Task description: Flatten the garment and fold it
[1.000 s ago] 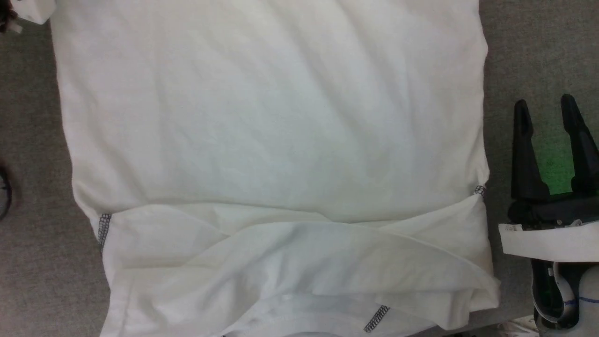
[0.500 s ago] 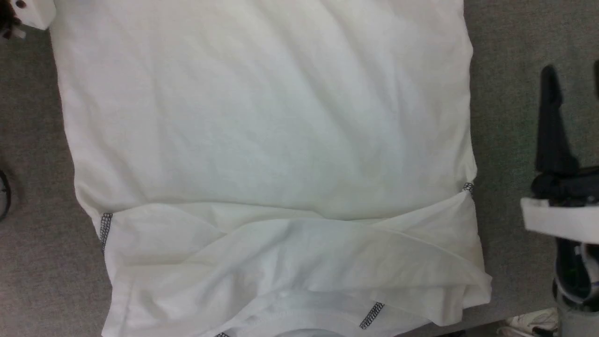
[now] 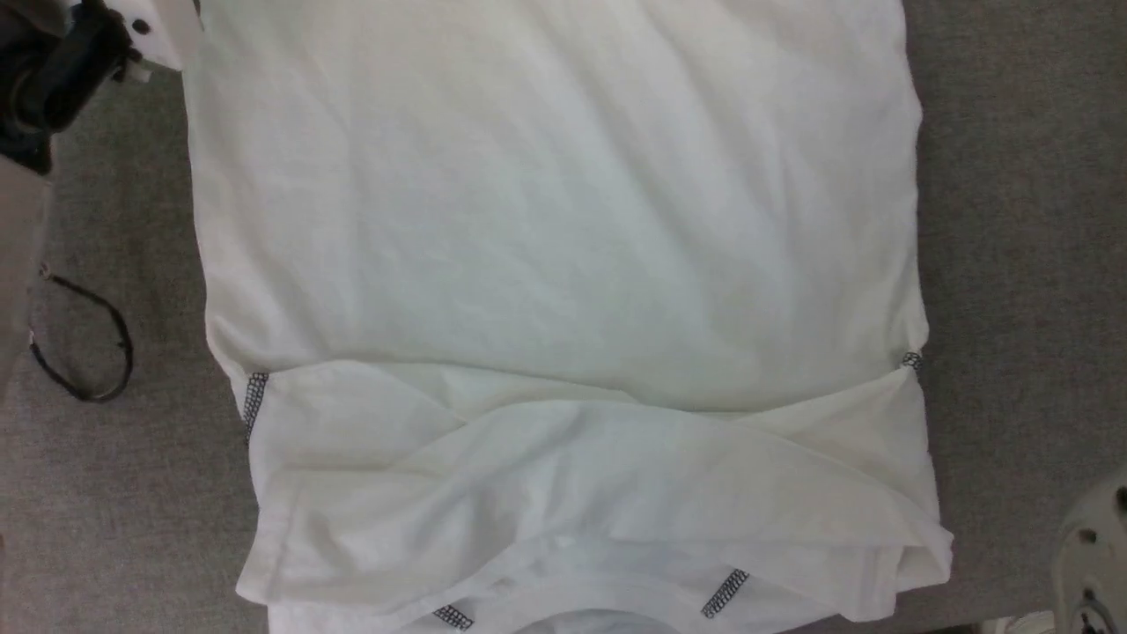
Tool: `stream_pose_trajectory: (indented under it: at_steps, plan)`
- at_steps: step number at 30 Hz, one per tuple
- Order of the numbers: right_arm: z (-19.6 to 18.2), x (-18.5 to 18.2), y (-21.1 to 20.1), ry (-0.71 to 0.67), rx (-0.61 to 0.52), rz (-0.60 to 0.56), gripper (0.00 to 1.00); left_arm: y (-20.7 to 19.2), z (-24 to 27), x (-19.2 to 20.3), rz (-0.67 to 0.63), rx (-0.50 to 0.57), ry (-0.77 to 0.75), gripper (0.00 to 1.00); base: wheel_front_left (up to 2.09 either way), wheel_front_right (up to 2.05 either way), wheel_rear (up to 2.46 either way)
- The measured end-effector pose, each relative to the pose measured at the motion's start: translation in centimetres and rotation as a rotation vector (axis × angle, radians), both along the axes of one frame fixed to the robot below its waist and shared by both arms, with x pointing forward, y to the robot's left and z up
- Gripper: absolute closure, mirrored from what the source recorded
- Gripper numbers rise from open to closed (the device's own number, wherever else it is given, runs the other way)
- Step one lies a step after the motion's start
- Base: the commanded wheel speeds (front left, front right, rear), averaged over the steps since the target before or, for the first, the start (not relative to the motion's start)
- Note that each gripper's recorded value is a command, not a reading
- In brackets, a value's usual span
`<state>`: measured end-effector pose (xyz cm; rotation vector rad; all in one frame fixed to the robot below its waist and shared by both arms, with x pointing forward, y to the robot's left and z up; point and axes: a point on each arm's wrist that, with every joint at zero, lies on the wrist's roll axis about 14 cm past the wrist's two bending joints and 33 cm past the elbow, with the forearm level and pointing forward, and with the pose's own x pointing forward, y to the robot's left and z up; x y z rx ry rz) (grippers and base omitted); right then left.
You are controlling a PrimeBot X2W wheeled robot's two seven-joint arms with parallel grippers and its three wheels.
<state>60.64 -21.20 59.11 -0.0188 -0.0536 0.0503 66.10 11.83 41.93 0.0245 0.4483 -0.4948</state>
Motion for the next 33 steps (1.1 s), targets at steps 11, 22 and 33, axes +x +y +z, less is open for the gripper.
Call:
stream_pose_trajectory:
  at_steps: [11, 22, 33]
  plan:
    - [-14.4, 4.4, 0.6, 0.546, 0.101, -0.041, 0.00, 2.0, -2.0, -0.3, 0.037, 0.014, 0.027, 1.00, 0.00, 0.00, 0.00]
    - [-22.1, 4.1, 1.8, 0.748, 0.081, -0.051, 0.00, 2.7, -3.6, -0.6, 0.050, 0.009, 0.044, 1.00, 0.00, 0.00, 0.00]
    - [-23.4, 5.2, 2.5, 0.761, 0.115, -0.043, 1.00, 2.8, -4.2, -0.4, 0.048, 0.012, 0.043, 1.00, 0.00, 0.00, 0.00]
